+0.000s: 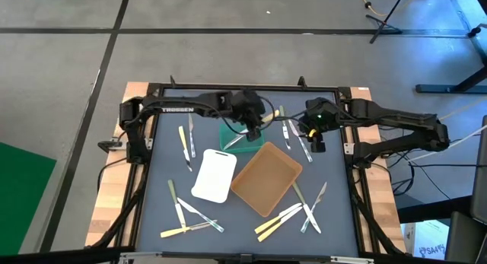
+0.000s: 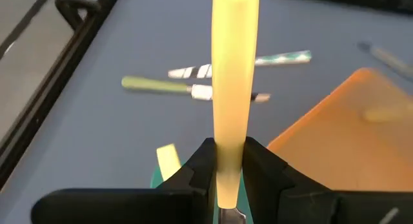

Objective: Sort silverware by color (type)
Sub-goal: Put the yellow knife into the blue bin

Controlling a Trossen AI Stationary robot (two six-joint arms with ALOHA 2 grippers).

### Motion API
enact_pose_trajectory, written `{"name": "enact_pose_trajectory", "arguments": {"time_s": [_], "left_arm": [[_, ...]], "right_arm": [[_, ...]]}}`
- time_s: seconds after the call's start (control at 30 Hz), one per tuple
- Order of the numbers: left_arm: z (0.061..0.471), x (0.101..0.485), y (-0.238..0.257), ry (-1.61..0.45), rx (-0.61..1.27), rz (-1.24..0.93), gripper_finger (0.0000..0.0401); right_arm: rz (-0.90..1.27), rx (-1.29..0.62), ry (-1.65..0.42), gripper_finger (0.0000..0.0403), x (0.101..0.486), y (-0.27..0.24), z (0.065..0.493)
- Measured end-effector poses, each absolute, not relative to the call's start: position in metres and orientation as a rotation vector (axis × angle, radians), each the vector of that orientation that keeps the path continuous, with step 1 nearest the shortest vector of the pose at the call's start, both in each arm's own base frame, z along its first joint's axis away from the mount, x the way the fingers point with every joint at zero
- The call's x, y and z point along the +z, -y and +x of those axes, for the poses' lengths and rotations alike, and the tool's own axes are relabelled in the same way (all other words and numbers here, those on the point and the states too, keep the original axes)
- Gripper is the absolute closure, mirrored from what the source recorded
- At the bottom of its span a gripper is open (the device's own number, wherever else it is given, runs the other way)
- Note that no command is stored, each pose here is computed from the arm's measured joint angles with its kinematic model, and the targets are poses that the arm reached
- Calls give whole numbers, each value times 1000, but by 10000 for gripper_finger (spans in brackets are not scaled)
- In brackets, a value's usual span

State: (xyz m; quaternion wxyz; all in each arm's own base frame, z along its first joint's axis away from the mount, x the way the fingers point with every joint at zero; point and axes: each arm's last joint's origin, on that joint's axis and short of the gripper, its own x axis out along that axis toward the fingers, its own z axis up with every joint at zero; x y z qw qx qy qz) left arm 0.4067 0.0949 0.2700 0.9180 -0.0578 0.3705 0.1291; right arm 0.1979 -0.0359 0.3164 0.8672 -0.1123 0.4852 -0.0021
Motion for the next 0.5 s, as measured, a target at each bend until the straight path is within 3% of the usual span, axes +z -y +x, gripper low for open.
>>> {"name": "enact_pose_trajectory", "arguments": {"time_s": [0.5], "left_arm": [[392,192,-86,-856,388,-224,350]], "right_arm": [[-261,10,-1051,224,314,36,195]]}}
